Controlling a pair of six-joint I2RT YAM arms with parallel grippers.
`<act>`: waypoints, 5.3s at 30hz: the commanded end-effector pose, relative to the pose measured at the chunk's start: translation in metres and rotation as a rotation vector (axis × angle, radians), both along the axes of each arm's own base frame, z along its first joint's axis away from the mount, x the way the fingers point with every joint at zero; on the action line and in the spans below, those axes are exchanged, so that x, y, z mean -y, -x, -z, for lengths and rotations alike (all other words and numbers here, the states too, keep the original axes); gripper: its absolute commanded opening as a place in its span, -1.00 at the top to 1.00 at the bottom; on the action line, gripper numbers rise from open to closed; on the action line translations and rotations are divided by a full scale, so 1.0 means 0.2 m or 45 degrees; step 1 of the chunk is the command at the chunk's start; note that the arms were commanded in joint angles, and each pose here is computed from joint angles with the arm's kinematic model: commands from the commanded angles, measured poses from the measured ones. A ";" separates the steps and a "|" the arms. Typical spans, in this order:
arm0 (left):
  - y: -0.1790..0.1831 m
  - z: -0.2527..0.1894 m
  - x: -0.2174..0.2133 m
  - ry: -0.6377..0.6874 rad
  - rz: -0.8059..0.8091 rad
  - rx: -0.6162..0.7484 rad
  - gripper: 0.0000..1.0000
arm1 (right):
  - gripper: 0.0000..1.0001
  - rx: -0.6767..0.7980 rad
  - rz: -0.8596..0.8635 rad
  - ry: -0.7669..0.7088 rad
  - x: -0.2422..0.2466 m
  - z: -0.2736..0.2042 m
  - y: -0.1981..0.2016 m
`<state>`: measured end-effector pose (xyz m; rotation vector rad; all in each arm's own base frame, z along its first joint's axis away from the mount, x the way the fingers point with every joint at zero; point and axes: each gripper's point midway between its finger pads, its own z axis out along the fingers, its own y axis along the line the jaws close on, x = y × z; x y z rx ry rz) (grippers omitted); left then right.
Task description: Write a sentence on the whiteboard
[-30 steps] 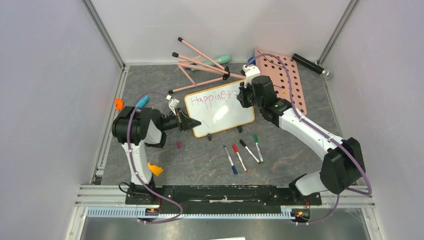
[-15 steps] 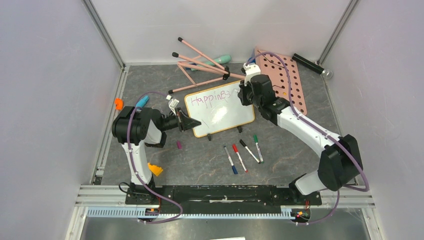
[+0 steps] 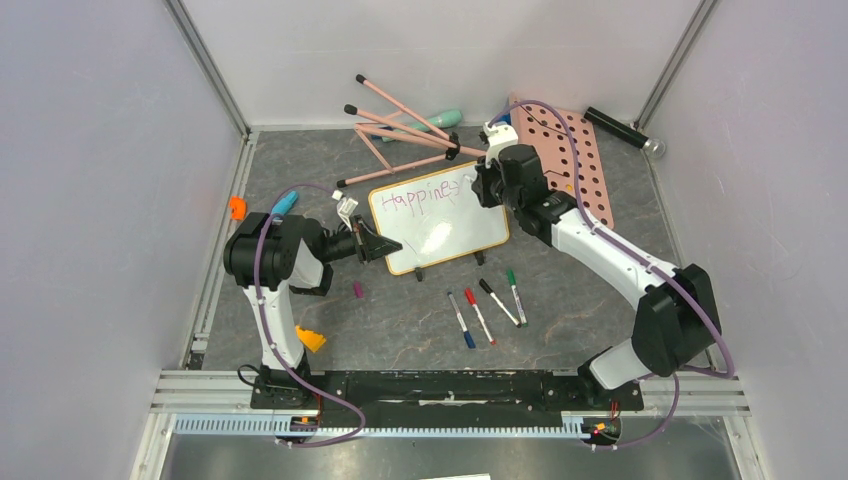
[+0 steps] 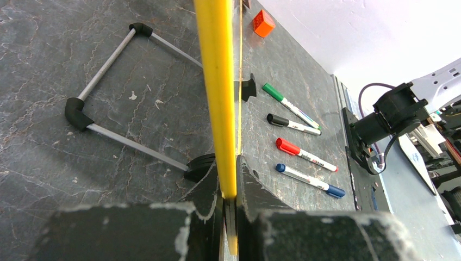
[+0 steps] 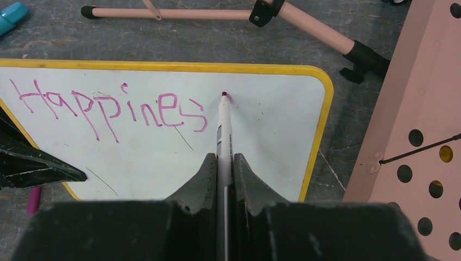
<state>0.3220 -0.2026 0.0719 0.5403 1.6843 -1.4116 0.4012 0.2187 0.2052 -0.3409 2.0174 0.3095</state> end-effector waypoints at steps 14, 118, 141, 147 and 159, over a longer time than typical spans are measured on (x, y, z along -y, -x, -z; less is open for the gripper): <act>-0.03 0.05 -0.02 -0.085 -0.030 0.231 0.85 | 1.00 -0.023 -0.041 0.031 0.01 0.05 0.03; -0.02 0.07 -0.02 -0.077 -0.035 0.188 0.69 | 1.00 0.010 -0.307 -0.118 -0.69 0.11 0.37; -0.03 0.08 -0.02 -0.072 -0.032 0.170 0.69 | 1.00 -0.035 -0.252 0.005 -0.63 0.20 0.35; -0.03 0.07 -0.02 -0.072 -0.034 0.172 0.69 | 1.00 -0.036 -0.295 -0.017 -0.64 0.18 0.38; -0.03 0.08 -0.01 -0.073 -0.031 0.173 0.70 | 1.00 -0.047 -0.356 -0.019 -0.66 0.23 0.41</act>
